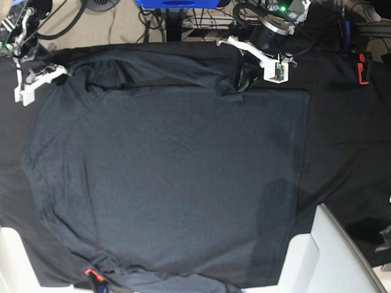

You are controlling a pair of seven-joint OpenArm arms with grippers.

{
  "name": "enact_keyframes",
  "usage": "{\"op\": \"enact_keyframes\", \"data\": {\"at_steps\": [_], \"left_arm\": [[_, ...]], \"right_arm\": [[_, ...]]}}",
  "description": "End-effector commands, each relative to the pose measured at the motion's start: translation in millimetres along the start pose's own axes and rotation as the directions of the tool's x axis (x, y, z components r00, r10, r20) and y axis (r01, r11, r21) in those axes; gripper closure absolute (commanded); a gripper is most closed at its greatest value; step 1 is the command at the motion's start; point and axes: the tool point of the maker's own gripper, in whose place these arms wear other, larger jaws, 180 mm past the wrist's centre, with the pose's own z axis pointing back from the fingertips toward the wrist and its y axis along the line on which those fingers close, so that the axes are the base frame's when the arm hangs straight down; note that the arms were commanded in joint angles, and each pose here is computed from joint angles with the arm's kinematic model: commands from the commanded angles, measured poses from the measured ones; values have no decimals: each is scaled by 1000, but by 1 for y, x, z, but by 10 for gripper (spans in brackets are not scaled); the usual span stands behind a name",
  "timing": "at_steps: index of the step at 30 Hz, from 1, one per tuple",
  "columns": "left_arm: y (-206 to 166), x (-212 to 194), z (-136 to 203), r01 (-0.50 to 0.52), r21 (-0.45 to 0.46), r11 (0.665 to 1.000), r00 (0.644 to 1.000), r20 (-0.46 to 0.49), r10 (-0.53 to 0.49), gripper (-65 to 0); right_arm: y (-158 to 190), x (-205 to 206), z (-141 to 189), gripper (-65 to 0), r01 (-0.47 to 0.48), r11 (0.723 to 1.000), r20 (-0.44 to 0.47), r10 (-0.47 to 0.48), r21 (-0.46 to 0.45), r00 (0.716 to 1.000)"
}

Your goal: Fold the T-shirt properly

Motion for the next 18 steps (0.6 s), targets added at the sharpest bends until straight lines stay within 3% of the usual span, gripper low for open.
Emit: {"op": "enact_keyframes", "data": {"at_steps": [1, 4, 7, 10, 18], "left_arm": [[-2, 8, 2, 6, -8, 1000, 999, 34, -5, 0], [-2, 9, 2, 6, -8, 1000, 999, 35, -5, 0], [-5, 15, 1, 4, -17, 1000, 999, 42, -4, 0], [-14, 22, -3, 7, -41, 999, 1000, -13, -7, 0], [-13, 82, -31, 49, -51, 998, 999, 2, -49, 0]], "right_arm": [[0, 0, 1, -65, -11, 1000, -9, 11, -1, 1000], [0, 1, 2, -57, -11, 1000, -9, 11, -2, 1000], [0, 12, 8, -2, -30, 999, 14, 30, -17, 999], [-4, 21, 15, -5, -7, 998, -2, 7, -62, 1000], [-3, 54, 16, -5, 76, 991, 10, -76, -112, 997]]}}
